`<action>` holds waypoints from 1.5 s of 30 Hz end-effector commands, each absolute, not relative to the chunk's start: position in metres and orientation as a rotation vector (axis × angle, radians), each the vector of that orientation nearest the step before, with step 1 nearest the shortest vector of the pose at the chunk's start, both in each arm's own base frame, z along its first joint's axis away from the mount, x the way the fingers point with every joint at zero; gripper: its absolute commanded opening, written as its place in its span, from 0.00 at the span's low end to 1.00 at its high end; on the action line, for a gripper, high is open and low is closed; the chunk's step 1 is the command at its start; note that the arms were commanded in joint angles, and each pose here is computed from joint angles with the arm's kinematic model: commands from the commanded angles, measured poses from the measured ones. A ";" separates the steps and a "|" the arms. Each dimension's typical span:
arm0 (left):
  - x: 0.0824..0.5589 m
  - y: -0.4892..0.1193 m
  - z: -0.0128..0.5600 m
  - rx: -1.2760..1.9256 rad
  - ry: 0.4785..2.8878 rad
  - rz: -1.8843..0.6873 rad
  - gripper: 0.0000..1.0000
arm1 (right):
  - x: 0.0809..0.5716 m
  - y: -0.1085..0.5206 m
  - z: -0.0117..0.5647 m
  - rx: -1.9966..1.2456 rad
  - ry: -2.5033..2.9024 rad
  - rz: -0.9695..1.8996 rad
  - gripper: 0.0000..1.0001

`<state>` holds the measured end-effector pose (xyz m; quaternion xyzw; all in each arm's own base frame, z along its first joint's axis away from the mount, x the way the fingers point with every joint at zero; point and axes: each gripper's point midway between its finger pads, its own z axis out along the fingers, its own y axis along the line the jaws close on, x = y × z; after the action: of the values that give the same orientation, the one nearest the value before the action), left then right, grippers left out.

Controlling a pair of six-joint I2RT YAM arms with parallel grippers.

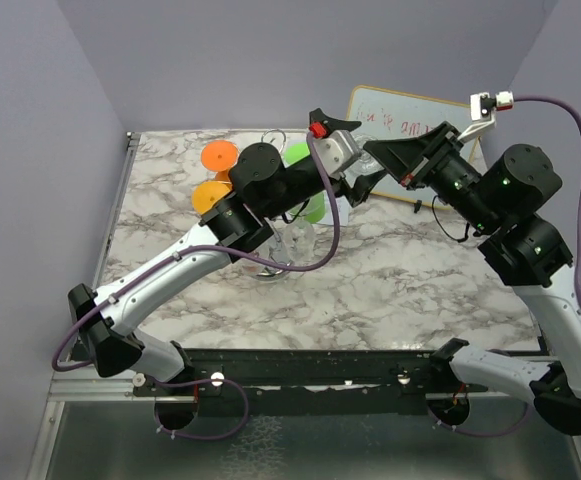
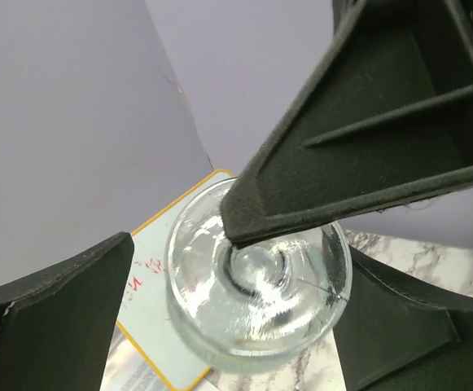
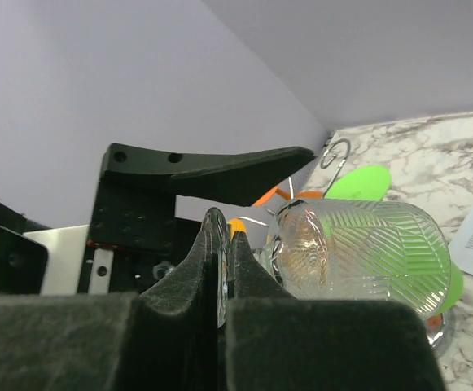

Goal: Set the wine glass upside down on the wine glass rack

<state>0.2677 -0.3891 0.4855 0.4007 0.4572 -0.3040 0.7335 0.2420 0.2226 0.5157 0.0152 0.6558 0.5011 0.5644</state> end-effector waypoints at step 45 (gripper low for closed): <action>0.227 -0.355 0.530 0.461 1.472 -1.654 0.39 | 0.236 0.212 0.538 -0.004 1.246 1.199 0.01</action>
<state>0.2430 -0.3612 0.5143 0.1654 0.6179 -0.6344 0.4341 0.2464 0.2116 0.5172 0.0121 0.5844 0.5015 0.6379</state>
